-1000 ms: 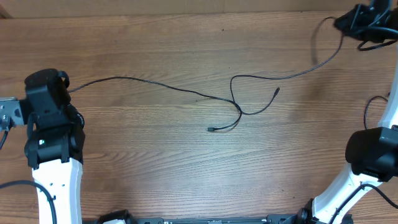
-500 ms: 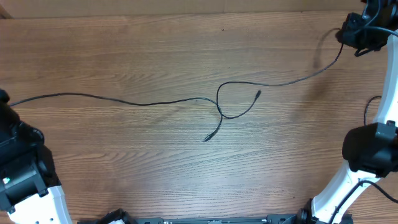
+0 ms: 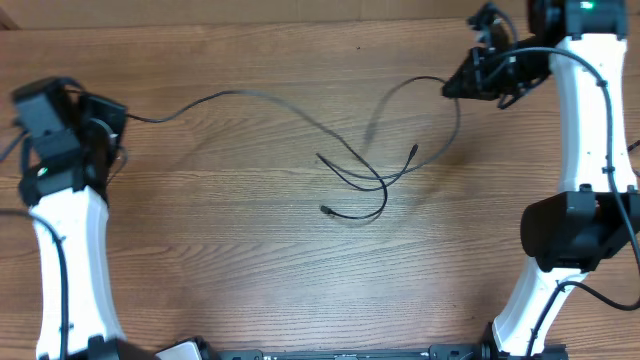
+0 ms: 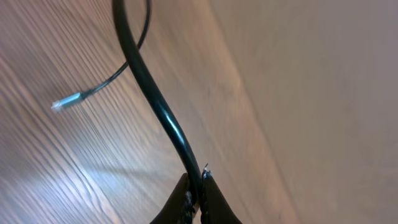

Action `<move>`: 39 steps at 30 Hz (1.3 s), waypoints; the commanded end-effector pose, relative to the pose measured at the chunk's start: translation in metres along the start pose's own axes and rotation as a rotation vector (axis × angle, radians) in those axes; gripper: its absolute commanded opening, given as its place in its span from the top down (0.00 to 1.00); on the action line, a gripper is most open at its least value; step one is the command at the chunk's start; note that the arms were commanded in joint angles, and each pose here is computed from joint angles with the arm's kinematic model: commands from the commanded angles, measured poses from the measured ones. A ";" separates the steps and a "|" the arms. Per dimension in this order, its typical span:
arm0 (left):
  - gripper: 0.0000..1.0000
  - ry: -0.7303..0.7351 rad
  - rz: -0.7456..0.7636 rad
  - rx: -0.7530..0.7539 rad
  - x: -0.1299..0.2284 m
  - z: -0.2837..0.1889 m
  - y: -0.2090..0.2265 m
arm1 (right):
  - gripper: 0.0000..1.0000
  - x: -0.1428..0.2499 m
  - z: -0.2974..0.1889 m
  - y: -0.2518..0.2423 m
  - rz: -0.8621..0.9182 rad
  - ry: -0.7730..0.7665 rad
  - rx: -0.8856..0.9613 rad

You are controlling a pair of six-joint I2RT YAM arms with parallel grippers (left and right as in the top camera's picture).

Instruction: Untangle cables

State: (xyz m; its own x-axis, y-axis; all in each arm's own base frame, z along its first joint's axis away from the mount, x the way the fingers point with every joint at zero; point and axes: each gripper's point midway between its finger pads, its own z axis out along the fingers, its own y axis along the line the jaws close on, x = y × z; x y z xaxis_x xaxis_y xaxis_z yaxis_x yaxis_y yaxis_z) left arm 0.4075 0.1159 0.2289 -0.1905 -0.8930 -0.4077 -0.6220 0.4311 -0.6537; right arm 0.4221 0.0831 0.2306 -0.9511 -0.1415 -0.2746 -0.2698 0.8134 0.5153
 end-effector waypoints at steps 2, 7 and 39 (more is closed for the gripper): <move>0.95 0.138 0.050 0.010 0.037 0.026 -0.006 | 0.96 0.003 0.011 0.026 -0.083 0.028 -0.038; 0.96 0.221 0.057 -0.069 0.063 0.051 0.012 | 0.96 0.010 0.027 0.054 -0.187 0.074 -0.060; 0.95 0.379 0.030 -0.302 0.104 0.076 0.074 | 0.96 0.078 0.207 0.033 0.032 0.241 0.310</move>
State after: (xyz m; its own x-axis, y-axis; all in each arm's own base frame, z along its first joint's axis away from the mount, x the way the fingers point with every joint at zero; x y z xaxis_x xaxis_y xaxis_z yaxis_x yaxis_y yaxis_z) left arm 0.3972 0.0657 0.0912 -0.4173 -0.9015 -0.1151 -0.8026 0.4249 -0.4186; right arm 0.3632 0.2217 0.0611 -0.9312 -0.3591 -0.0623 -0.3628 0.8966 0.2542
